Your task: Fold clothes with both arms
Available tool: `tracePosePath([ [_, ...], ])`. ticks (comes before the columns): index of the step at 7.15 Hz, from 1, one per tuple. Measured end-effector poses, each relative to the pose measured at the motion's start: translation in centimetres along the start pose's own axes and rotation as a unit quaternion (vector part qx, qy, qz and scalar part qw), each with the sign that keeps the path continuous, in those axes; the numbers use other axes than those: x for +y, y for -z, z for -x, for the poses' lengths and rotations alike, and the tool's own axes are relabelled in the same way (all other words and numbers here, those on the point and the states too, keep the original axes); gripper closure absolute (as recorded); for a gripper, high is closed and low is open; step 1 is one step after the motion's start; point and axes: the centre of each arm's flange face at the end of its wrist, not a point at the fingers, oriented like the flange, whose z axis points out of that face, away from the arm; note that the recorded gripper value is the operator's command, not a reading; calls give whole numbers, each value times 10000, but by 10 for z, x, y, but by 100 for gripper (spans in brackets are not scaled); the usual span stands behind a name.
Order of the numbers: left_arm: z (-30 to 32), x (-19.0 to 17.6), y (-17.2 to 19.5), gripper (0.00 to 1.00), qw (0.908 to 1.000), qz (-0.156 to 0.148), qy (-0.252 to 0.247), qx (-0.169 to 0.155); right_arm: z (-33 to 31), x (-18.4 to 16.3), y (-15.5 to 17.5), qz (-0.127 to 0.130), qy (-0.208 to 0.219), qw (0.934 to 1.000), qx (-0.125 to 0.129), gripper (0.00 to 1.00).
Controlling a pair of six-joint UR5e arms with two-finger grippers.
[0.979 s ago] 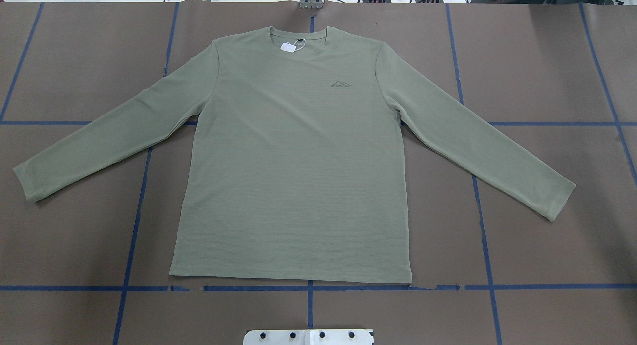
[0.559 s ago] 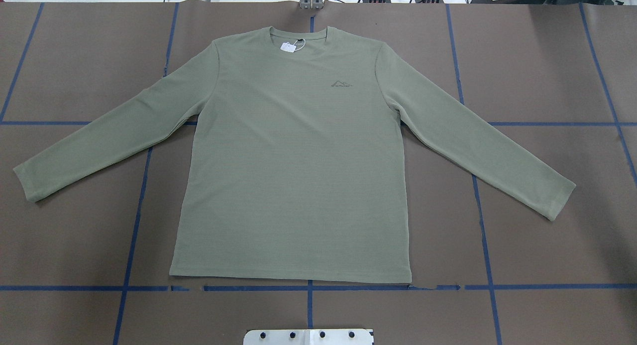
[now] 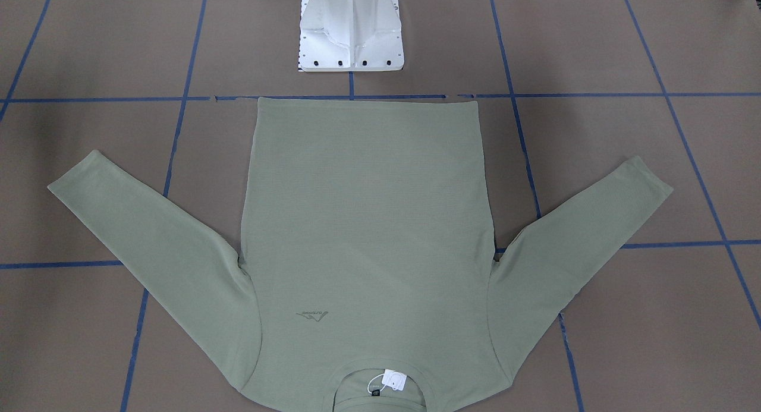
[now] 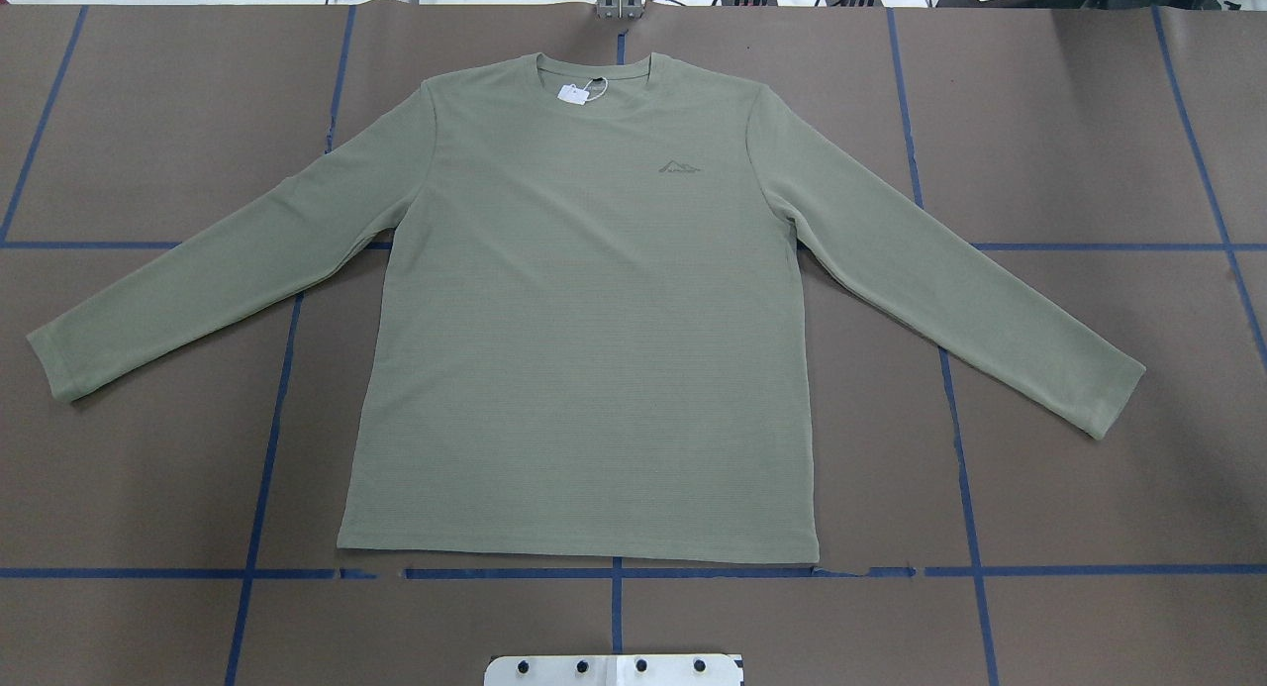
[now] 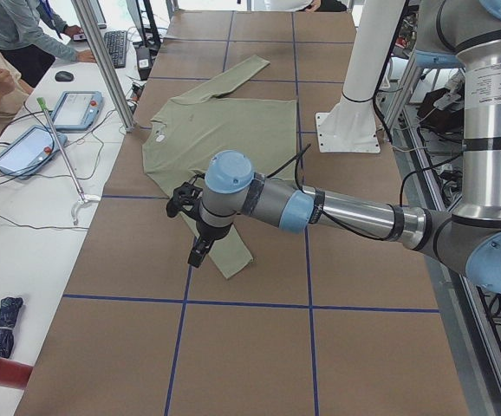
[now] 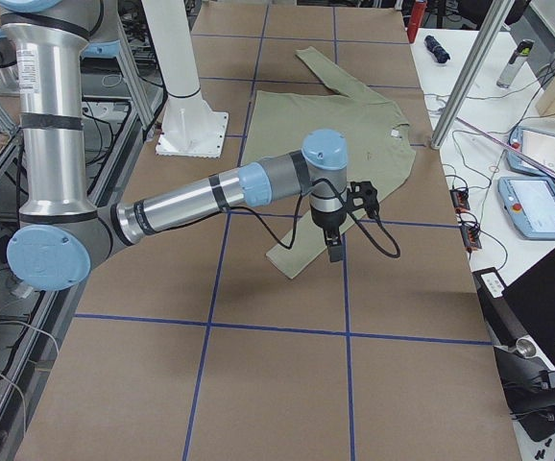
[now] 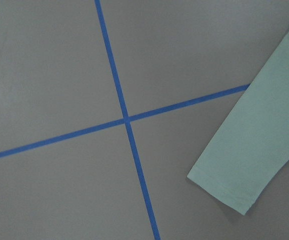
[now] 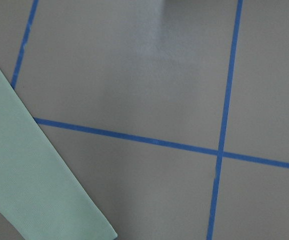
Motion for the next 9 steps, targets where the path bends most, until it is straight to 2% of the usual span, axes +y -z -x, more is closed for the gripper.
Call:
tracePosePath([
  [1, 0, -3, 1, 0, 9995, -229, -226, -44, 5, -4, 5, -115, 86, 9999, -30, 0],
  [3, 2, 2, 0, 0, 9984, -405, -395, -68, 6, 12, -6, -460, 240, 9985, -153, 0],
  [4, 2, 4, 0, 0, 9982, -429, -420, -69, 20, 22, -23, -565, -68, 9980, -280, 2],
  [5, 1, 5, 0, 0, 9981, -436, -428, -69, 42, 34, -50, -746, -491, 9952, -403, 8],
  [7, 0, 7, 1, 0, 9980, -442, -441, -71, 86, 63, -123, -1162, -1189, 9844, -577, 19],
  [9, 0, 8, 1, 0, 9981, -437, -440, -71, 114, 98, -184, -1281, -1441, 9802, -457, 23],
])
